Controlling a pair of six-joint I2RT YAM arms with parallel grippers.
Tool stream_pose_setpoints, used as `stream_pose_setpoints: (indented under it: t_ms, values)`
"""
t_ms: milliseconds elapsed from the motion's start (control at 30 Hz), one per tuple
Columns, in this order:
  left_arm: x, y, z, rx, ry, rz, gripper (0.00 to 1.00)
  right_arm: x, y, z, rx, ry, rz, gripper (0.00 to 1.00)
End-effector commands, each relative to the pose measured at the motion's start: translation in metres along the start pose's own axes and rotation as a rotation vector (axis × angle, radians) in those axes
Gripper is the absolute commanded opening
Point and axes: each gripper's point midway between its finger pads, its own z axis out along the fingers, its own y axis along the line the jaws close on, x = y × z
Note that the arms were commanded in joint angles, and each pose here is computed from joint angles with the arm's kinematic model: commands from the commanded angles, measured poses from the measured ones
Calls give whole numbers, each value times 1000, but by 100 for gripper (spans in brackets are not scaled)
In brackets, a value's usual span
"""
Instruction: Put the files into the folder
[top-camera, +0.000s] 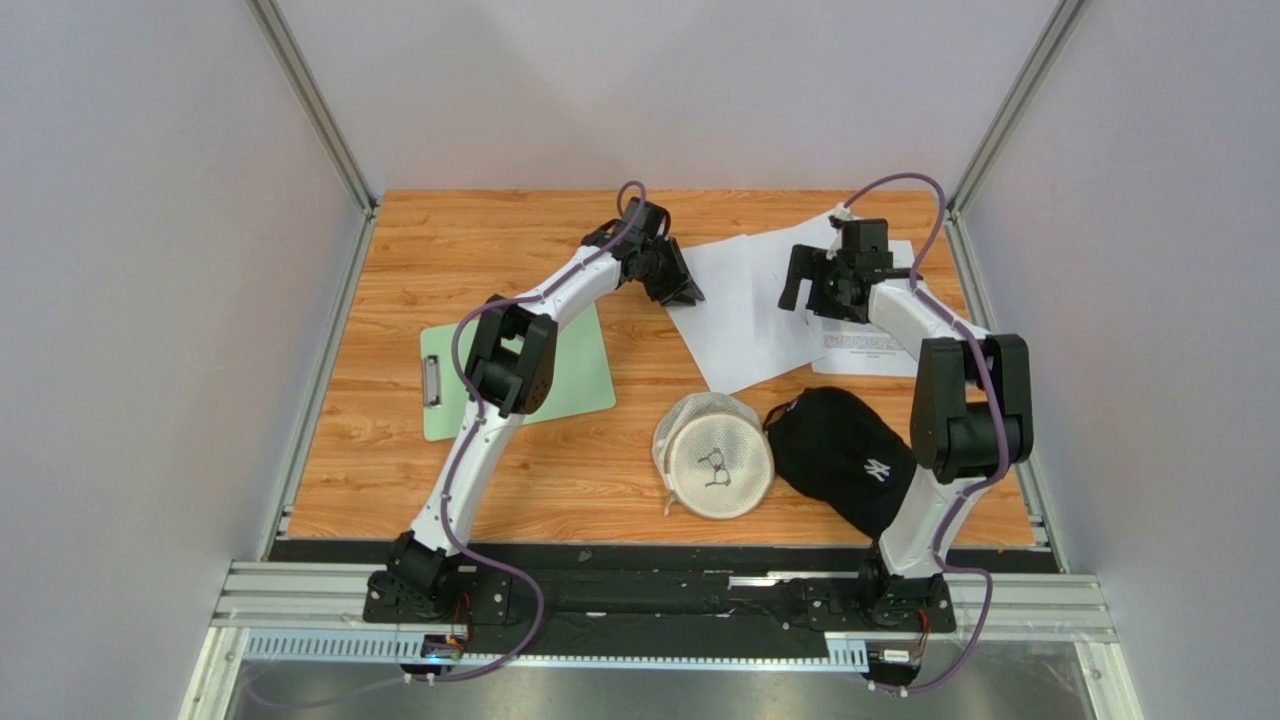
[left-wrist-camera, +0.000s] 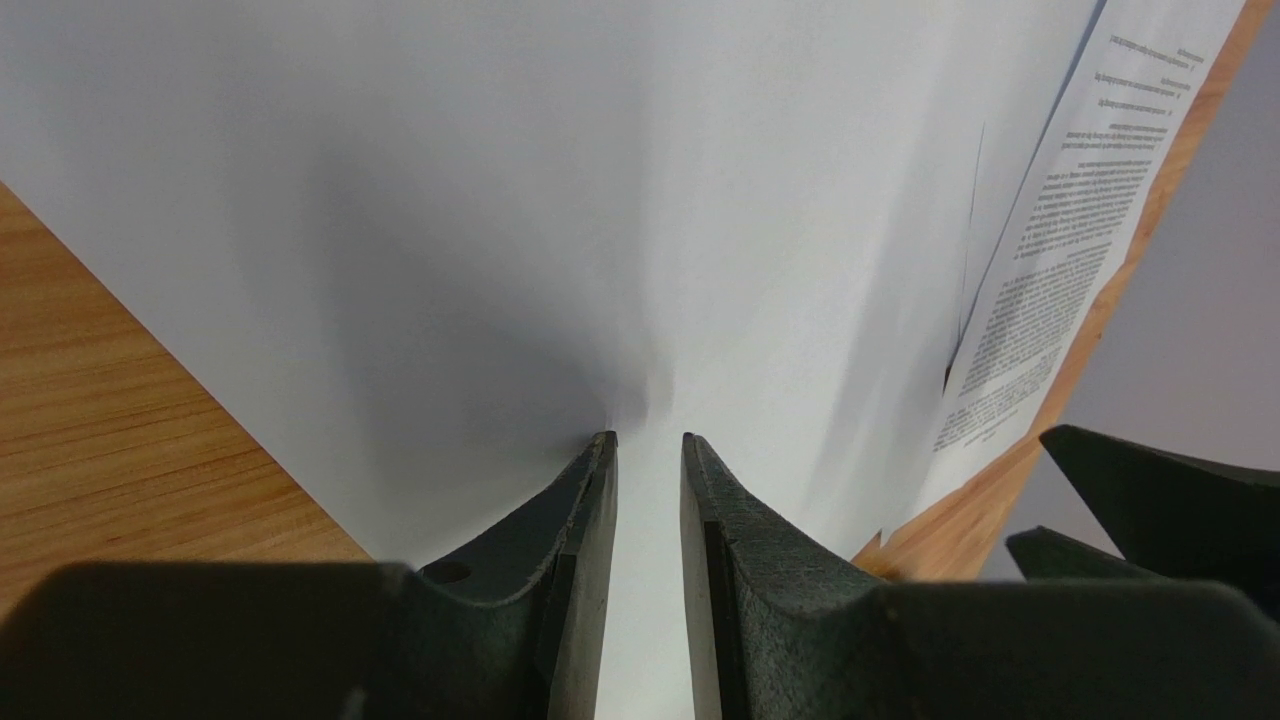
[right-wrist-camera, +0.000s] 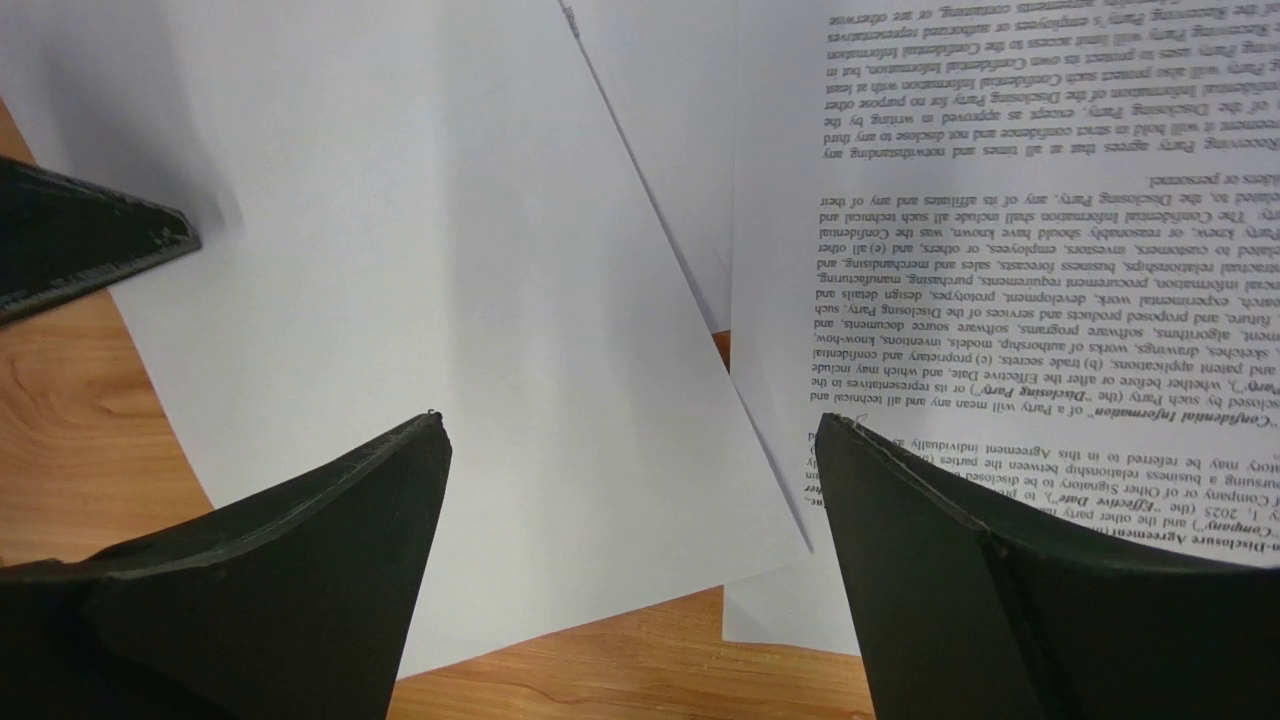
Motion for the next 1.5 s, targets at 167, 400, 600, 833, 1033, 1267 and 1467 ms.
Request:
stream_pose_setpoints:
  t_ms: [167,400,600,833,1033,1267,1467]
  values:
    - [2,-8,-18,-9,9,68,32,-1,12,31,-118,61,-193,91]
    - [5,-9,-17,3,26,67,32,7,15,45,-151,124,-199,88]
    - [6,-9,-15,8,26,41,32,17,24,41,-208,166,-213,85]
    - [5,-7,-15,1,24,33,31,13,48,30,-323,156,-143,80]
    - [7,-6,-14,0,25,32,31,12,61,23,-389,156,-64,79]
    - [6,-6,-15,1,26,37,31,-2,69,12,-490,155,177,86]
    - [7,-9,-17,10,30,36,31,2,88,8,-623,195,300,92]
